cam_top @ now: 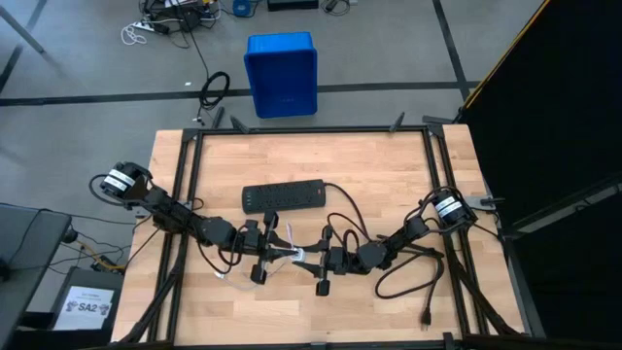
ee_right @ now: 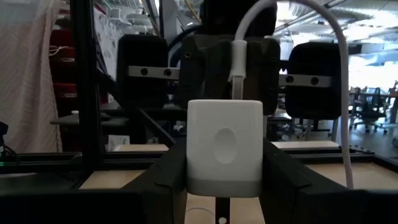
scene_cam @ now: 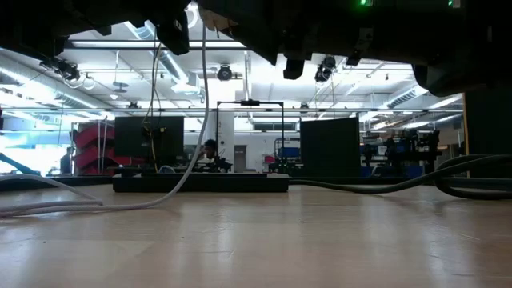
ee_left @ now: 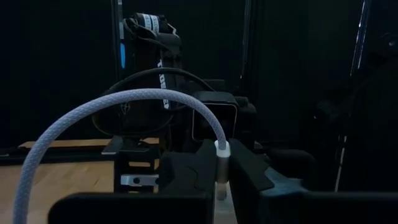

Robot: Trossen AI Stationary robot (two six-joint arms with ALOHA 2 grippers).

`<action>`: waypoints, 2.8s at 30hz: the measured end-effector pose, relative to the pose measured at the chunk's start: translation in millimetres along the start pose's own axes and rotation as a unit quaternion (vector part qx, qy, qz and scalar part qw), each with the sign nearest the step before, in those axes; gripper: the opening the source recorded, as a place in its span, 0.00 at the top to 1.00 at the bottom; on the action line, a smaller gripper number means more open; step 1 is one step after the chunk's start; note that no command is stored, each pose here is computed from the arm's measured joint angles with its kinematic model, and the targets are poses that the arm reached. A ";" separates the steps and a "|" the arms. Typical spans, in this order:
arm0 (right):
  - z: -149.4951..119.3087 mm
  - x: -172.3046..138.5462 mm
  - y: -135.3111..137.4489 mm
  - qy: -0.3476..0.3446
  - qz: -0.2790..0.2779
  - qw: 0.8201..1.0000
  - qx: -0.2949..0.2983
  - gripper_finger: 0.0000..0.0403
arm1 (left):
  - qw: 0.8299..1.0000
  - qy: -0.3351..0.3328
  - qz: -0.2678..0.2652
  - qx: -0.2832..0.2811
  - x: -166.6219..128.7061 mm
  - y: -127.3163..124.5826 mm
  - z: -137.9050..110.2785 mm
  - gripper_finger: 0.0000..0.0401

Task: Insert USB
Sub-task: Insert the charger cable into the charger adapter

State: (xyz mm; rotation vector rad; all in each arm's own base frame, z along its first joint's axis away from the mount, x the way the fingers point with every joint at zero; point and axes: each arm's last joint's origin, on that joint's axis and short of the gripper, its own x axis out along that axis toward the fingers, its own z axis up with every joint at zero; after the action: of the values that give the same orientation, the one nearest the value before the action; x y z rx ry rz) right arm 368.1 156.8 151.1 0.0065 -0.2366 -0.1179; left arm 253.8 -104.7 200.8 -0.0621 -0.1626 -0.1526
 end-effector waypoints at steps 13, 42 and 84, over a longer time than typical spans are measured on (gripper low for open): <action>3.9 4.5 -2.3 -0.014 0.005 1.000 0.007 0.73 | 1.000 0.006 0.005 0.001 0.0 0.3 -1.1 0.98; 5.7 6.8 0.4 -0.013 0.003 1.000 0.002 0.73 | 1.000 -0.003 -0.002 -0.020 -0.1 -0.4 0.8 0.68; 3.6 5.7 2.0 0.000 0.009 1.000 0.009 0.73 | 1.000 0.003 0.015 -0.013 -6.8 2.2 17.4 0.47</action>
State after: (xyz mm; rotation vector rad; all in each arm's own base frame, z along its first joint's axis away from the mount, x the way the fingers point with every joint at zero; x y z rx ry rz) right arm 373.0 158.1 156.0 0.0220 -0.2376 -0.0978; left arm 244.8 -100.3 216.7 -0.0890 -0.1534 -0.1245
